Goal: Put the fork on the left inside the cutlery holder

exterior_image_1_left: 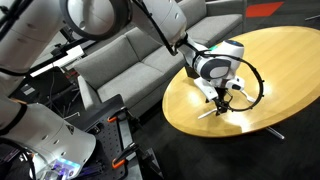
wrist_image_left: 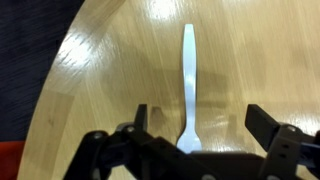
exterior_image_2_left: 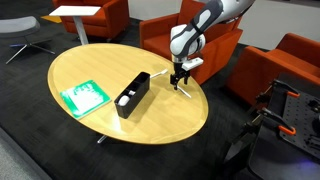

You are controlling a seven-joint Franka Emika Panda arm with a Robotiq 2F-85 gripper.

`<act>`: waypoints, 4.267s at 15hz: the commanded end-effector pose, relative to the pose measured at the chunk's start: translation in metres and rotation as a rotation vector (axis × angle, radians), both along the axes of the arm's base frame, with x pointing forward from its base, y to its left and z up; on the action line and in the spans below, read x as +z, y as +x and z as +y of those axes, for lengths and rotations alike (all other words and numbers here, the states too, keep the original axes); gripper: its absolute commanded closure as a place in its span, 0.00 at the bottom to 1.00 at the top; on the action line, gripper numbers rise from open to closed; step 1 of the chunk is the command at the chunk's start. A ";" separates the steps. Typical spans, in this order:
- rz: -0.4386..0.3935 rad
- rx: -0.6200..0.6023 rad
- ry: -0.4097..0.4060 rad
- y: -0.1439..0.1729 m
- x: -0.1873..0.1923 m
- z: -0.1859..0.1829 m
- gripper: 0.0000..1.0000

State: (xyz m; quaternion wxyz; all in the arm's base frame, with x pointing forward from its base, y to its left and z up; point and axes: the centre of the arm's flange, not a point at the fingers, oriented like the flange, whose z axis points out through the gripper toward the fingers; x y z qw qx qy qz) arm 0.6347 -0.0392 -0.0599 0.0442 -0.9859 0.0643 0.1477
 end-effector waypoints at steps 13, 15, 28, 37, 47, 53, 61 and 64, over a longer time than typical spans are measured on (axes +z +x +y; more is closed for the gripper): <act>0.023 -0.013 -0.036 0.013 -0.003 -0.006 1.00; 0.028 -0.011 -0.042 0.013 -0.001 -0.005 0.98; -0.351 0.028 -0.114 -0.024 0.175 0.019 0.98; -0.747 0.235 -0.083 -0.047 0.286 0.091 0.98; -0.892 0.466 0.037 -0.040 0.296 0.182 0.90; -0.925 0.471 0.039 -0.025 0.276 0.178 0.98; -1.019 0.520 0.008 0.027 0.230 0.182 0.98; -1.019 0.541 0.026 0.038 0.211 0.188 0.98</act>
